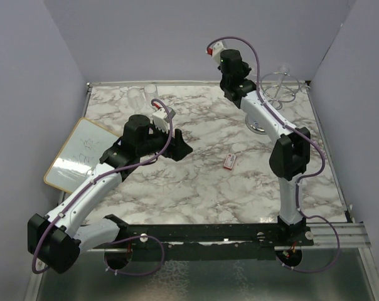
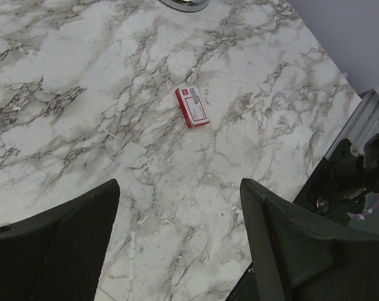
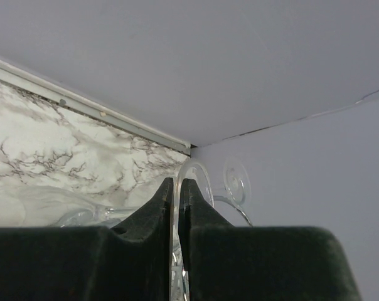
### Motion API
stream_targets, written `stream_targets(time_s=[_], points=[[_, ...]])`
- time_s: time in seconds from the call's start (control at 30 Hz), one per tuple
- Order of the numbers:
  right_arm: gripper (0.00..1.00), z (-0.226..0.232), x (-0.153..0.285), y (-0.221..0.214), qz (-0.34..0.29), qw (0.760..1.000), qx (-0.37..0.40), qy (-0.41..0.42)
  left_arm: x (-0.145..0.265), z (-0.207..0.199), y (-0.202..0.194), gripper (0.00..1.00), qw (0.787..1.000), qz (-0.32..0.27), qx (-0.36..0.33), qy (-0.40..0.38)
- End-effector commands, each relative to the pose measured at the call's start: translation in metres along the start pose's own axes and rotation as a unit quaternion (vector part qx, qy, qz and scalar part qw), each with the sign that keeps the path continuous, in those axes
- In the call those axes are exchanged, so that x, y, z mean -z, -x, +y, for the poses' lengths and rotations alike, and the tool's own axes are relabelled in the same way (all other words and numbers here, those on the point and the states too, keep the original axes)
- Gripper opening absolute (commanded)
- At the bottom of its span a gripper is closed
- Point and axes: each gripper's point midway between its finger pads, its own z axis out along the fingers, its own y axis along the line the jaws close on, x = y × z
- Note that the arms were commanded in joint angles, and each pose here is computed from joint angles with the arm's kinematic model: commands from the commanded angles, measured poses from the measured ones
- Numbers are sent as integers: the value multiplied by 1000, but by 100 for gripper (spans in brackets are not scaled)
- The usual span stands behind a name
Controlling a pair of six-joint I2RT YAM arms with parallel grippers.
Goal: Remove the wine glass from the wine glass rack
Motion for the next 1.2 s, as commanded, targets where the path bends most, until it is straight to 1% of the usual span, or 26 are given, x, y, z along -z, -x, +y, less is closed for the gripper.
stream_targets(time_s=[0.0,0.17,0.33,0.47,0.6,0.7,0.8,0.87,0.97,1.0,1.07,1.13,1.17], points=[[1,8,-5,13,-18,1000,-11,9,4,0,0,80,1000,-5,-9,5],[1,18,-2,31,-38,996,-65,49,4,0,1,80,1000,-5,-8,7],[1,34,12,50,-63,983,-134,107,3,1,2,80,1000,-6,-4,10],[1,43,31,61,-78,963,-198,165,4,3,7,80,1000,-13,-2,20],[1,53,55,66,-84,934,-262,228,10,6,17,80,999,-26,3,41],[1,65,75,64,-79,904,-311,281,18,6,32,80,997,-45,6,59],[1,75,95,57,-71,865,-365,338,29,3,49,80,995,-72,8,74],[1,79,107,48,-66,830,-405,377,39,0,62,80,992,-94,8,81],[1,81,128,30,-62,772,-461,433,53,-2,77,80,988,-124,12,96],[1,87,137,18,-52,753,-475,452,57,-2,80,80,986,-133,14,101],[1,85,154,8,-50,713,-508,481,66,0,87,80,981,-153,22,116],[1,80,170,-1,-49,679,-535,501,74,2,93,80,976,-171,31,128],[1,78,176,-7,-47,667,-547,504,78,2,96,80,974,-179,34,133]])
